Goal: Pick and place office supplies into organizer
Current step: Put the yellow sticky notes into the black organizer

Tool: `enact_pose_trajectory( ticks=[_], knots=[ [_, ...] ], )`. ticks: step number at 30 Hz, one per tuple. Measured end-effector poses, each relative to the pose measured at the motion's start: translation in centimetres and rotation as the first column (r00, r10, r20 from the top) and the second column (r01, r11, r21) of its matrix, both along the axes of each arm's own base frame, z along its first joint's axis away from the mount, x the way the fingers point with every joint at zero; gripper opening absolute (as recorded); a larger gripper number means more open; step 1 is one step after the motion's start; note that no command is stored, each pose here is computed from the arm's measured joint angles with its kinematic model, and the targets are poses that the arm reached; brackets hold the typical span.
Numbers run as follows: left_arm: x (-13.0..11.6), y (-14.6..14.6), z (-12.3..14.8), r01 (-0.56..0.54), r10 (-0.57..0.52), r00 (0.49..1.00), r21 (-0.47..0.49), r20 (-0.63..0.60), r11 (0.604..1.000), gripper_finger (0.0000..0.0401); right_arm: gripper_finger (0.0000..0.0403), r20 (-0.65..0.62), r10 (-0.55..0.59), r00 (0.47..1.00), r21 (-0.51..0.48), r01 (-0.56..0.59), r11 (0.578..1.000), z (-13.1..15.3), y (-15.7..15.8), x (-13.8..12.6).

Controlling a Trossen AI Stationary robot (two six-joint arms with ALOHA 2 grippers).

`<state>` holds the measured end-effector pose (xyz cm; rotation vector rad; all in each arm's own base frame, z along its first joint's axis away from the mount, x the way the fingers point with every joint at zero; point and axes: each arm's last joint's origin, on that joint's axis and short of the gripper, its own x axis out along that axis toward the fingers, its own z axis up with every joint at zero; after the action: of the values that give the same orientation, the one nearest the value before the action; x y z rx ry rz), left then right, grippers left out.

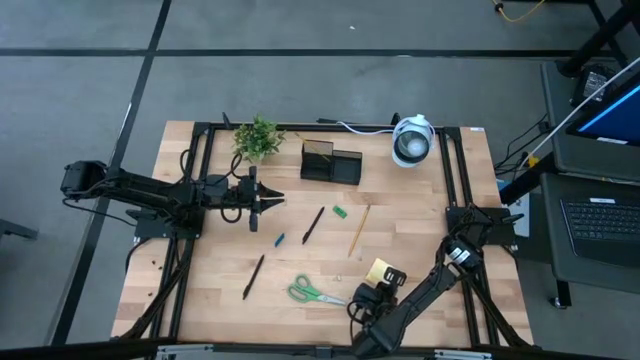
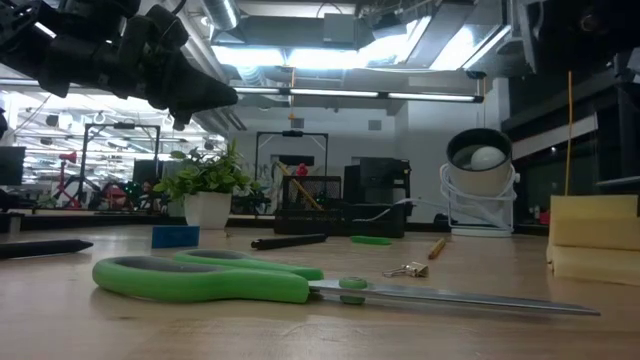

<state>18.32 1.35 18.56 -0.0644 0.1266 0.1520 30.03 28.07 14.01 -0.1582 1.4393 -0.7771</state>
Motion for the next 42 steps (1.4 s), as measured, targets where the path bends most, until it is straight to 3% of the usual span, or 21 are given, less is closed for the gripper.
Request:
enact_pose_trajectory(
  ticks=[8,14,19,30,42],
  knots=[
    [0.0,0.0,0.0,0.0,0.0,1.0,0.0,0.0,1.0,0.0063,0.0011,0.197,0.015,0.98,-0.028,-0.01,1.0,2.7,1.3,-1.6],
    [0.0,0.0,0.0,0.0,0.0,1.0,-0.002,0.001,1.0,0.0063,0.0011,0.258,0.068,0.964,-0.043,-0.059,0.997,3.9,2.0,-2.6],
    [0.0,0.0,0.0,0.0,0.0,1.0,-0.002,0.001,1.0,0.0063,0.0011,0.339,0.145,0.929,-0.113,-0.113,0.987,4.6,2.3,-2.9],
    [0.0,-0.6,0.1,0.028,-0.028,1.0,-0.047,0.012,0.998,0.0063,0.0011,0.439,0.249,0.863,-0.223,-0.164,0.961,5.3,2.3,-2.9],
    [0.1,-2.1,0.8,0.118,-0.122,0.99,0.064,0.07,0.991,0.0063,0.0011,0.467,0.4,0.789,-0.342,-0.256,0.904,9.6,0.5,-2.5]
  ],
)
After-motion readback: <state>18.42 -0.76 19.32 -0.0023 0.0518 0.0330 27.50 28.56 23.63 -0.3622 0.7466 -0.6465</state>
